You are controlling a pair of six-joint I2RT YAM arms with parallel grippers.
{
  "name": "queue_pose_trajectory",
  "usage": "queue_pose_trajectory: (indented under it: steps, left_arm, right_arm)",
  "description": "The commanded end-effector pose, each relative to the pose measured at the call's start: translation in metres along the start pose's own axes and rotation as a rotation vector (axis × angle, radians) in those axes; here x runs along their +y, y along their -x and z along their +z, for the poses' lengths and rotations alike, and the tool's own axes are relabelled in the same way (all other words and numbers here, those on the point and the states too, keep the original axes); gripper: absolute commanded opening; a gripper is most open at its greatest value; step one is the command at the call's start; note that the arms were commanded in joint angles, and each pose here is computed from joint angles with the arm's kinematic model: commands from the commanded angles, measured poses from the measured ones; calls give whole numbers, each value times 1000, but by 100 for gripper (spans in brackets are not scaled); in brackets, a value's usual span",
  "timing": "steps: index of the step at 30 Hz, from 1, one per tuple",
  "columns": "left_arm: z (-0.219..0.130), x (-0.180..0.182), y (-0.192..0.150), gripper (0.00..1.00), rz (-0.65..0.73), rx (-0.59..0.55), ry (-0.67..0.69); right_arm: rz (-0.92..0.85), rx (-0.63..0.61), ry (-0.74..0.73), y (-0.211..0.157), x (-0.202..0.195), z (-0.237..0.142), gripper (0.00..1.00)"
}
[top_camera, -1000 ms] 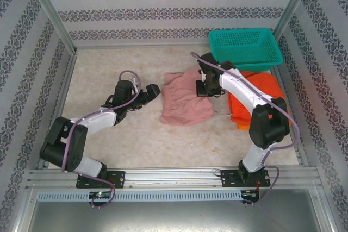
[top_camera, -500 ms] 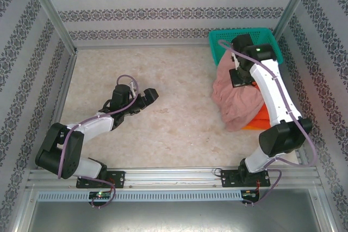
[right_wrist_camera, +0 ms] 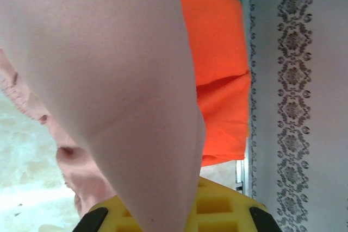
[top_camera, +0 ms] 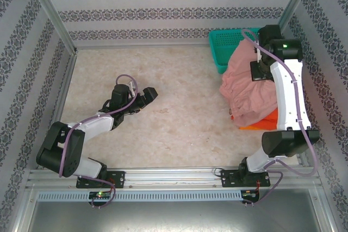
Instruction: Fold and stack the shorts
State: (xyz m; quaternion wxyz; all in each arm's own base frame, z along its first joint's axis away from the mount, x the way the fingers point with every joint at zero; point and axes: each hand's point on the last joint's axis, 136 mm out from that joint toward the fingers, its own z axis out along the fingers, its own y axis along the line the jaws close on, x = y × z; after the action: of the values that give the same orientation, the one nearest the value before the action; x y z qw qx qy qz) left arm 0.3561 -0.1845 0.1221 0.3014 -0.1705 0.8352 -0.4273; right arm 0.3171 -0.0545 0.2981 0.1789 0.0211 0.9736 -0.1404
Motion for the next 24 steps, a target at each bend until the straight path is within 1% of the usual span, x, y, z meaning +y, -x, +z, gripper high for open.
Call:
queue_pose_trajectory:
  steps: [1, 6, 10, 11, 12, 13, 14, 16, 17, 18, 19, 21, 23, 24]
  left_arm:
    - [0, 0, 4, 100, -6, -13, -22]
    - [1, 4, 3, 100, -10, -11, -10]
    - [1, 7, 2, 100, -17, -10, -5]
    - [1, 7, 2, 100, -18, -10, -4]
    - [1, 8, 1, 100, -21, -8, -3]
    - [1, 9, 0, 100, -23, -7, 0]
    - [1, 9, 0, 100, -24, -7, 0]
    - [0, 10, -1, 100, -25, -7, 3]
    - [-1, 11, -1, 100, -24, -7, 4]
    - [-2, 11, -1, 100, -22, -9, 7]
    - [-3, 10, -1, 100, -18, -12, 9]
    - [-8, 9, 1, 100, -9, -21, 15]
    - [-12, 9, 3, 100, 0, -34, 31]
    - [-13, 8, 4, 100, 4, -41, 34]
  right_arm:
    - [9, 6, -108, 1, -29, 14, 0]
    - [87, 48, -157, -3, -55, 46, 0]
    - [223, 96, -181, -13, -78, 78, 0]
    - [259, 108, -189, -16, -84, 85, 4]
    - [291, 129, -188, -21, -88, 95, 12]
    - [323, 151, -203, -25, -95, 102, 23]
    - [346, 168, -221, -28, -101, 108, 29]
    - [410, 207, -254, -36, -115, 114, 31]
    - [439, 208, -258, -37, -119, 112, 34]
    - [478, 198, -255, -36, -122, 107, 47]
    - [510, 169, -222, -31, -119, 101, 62]
    - [598, 69, -54, -12, -94, 87, 69]
    - [669, -78, 223, 18, -46, 70, 76]
    - [690, -129, 347, 30, -22, 65, 79]
